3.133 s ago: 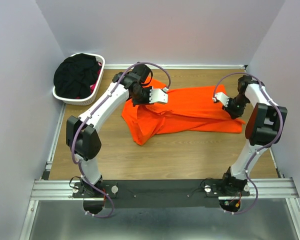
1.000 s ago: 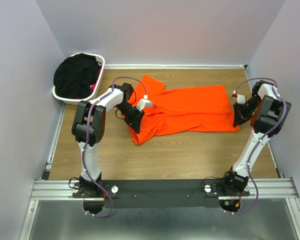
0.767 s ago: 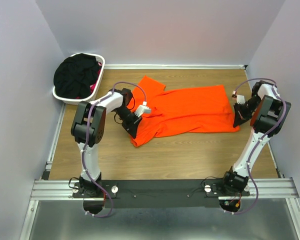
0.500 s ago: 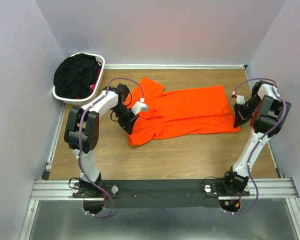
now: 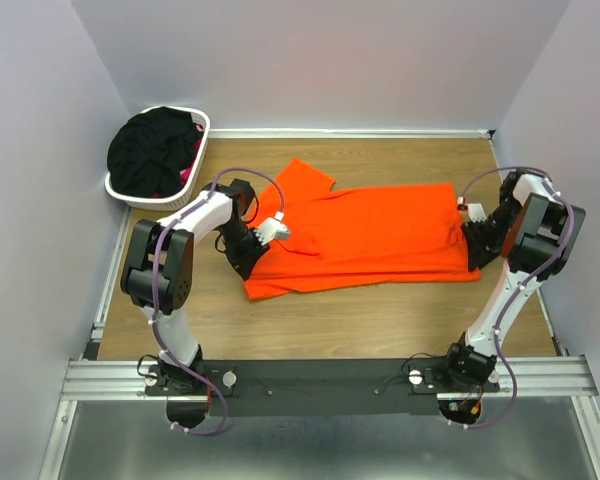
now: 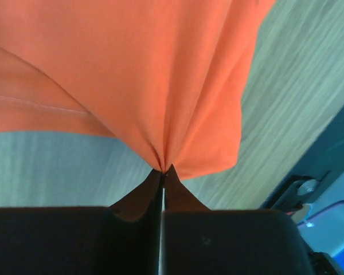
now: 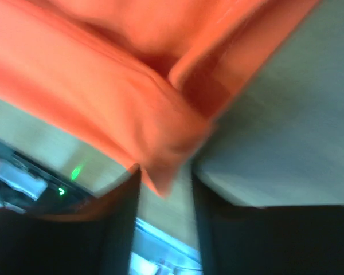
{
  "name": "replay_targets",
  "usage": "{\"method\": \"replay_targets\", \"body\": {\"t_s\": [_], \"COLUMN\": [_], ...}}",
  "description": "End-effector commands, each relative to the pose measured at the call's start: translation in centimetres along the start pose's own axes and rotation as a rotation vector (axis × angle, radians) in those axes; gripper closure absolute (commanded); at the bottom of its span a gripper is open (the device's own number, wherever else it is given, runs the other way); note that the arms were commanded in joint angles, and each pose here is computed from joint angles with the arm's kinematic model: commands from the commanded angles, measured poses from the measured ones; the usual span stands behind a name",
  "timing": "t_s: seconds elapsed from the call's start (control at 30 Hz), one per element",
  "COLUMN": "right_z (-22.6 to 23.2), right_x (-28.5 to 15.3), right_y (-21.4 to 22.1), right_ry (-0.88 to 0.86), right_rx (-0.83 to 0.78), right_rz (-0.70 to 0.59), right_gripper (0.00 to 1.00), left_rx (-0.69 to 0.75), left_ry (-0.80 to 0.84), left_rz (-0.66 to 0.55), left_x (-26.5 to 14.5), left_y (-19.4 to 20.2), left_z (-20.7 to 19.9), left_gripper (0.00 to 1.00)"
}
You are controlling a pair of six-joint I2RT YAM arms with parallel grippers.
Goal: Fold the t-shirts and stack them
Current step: Fold the tshirt
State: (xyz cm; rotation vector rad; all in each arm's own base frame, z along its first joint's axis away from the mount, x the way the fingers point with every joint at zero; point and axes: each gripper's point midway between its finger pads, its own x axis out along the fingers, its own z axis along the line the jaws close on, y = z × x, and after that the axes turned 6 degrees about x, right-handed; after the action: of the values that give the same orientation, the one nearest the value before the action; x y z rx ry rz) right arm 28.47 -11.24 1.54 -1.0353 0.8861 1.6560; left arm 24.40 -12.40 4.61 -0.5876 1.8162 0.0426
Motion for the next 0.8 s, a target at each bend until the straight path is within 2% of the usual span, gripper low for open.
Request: {"method": "replay_targets", "body": {"t_s": [0.0, 0.03, 0.07, 0.1, 0.23, 0.3, 0.47, 0.6, 0.77], "right_z": [-1.2, -1.1, -1.2, -1.1, -0.5, 0.5, 2.5, 2.6, 1.5], "right_x": [-1.4, -2.2, -2.9, -4.3, -6.6, -6.9, -4.9, -3.1, -1.2], "right_y": [0.6, 0.2, -0.2, -1.4, -4.6, -6.3, -10.3, -12.9, -15.4], "right_ry": [0.092, 0.106, 0.118, 0.130, 0.113, 0.101, 0.049, 0.085, 0.111], "right_rx": [-0.088, -0.098, -0.110, -0.124, -0.132, -0.136, -0.118, -0.130, -0.119], "right_rz": [0.010, -0.012, -0.031, -0.083, -0.184, -0.211, -0.242, -0.249, -0.240], "right_gripper": [0.40, 0.33, 0.32, 0.31, 0.33, 0.39, 0.49, 0.55, 0.58], "left_rx": [0.021, 0.021, 0.032, 0.027, 0.025, 0.003, -0.037, -0.095, -0.161], "left_ry": [-0.084, -0.095, -0.124, -0.143, -0.222, -0.250, -0.292, -0.300, -0.299], "left_rz": [0.021, 0.005, -0.023, -0.039, -0.093, -0.151, -0.253, -0.293, -0.271], "left_x": [-1.4, -2.2, -3.3, -4.1, -6.5, -7.2, -8.2, -7.6, -5.9], "left_y": [-0.3, -0.5, -1.4, -1.7, -3.4, -5.1, -8.7, -10.2, -9.6], "left_z": [1.8, 2.1, 2.7, 3.1, 5.3, 6.8, 10.1, 12.3, 14.5], "left_gripper": [0.69, 0.64, 0.59, 0.58, 0.57, 0.57, 0.60, 0.63, 0.64]}}
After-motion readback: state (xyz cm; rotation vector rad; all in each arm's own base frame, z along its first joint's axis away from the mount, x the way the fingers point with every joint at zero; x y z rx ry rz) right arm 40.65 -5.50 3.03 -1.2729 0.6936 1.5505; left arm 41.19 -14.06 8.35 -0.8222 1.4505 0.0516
